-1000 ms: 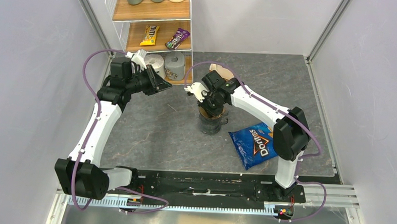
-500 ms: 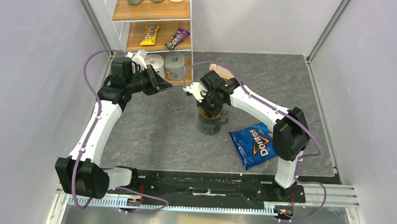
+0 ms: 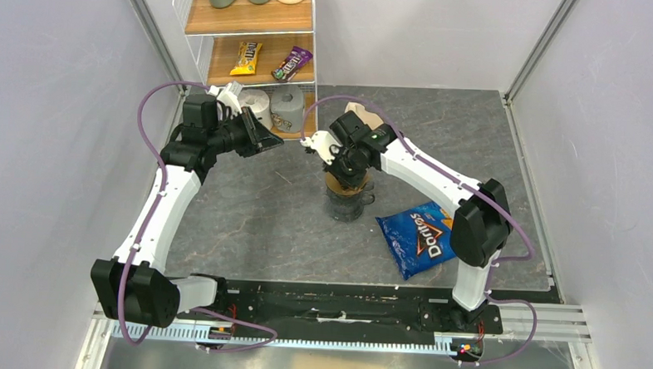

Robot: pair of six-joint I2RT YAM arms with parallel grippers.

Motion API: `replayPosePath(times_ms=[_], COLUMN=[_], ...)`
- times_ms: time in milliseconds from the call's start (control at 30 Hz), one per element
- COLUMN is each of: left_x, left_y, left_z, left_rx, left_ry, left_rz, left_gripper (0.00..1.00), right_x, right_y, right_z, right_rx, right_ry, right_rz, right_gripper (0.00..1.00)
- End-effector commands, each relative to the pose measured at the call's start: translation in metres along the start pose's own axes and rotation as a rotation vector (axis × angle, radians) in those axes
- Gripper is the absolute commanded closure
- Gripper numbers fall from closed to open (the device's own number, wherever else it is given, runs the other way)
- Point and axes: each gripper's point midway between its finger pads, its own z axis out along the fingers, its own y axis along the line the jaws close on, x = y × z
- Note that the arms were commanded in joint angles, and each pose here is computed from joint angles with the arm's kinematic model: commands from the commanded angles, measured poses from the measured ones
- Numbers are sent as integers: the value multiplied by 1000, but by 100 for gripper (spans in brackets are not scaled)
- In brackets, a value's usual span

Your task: Place the coffee filter in the dripper

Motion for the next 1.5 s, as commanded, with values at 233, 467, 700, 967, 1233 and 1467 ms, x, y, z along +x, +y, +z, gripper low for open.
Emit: replayPosePath(times_ms=[233, 467, 700, 967, 1233, 1467], left_x=[-4, -2, -7, -22, -32, -30], left_y=[-11, -12, -13, -17, -15, -2], left_z=[-5, -7, -13, -18, -21, -22], left_rx=[48, 45, 26, 7, -29, -89], left_ry=[-12, -1, 19, 24, 38, 85], left_rz=[7, 35, 116, 271, 378, 433], left_gripper=[78, 78, 78, 77, 74, 47], right_x=[-35, -52, -73, -73, -24, 38], right_y=[0, -1, 1, -19, -70, -91], right_z=[-52, -82, -129, -179, -216, -226], right_rx=[50, 77, 112, 182, 300, 365], right_ry=[-117, -184, -310, -454, -502, -516], right_rz=[-20, -23, 3, 142, 363, 573], right_gripper=[100, 100, 100, 100, 100, 100])
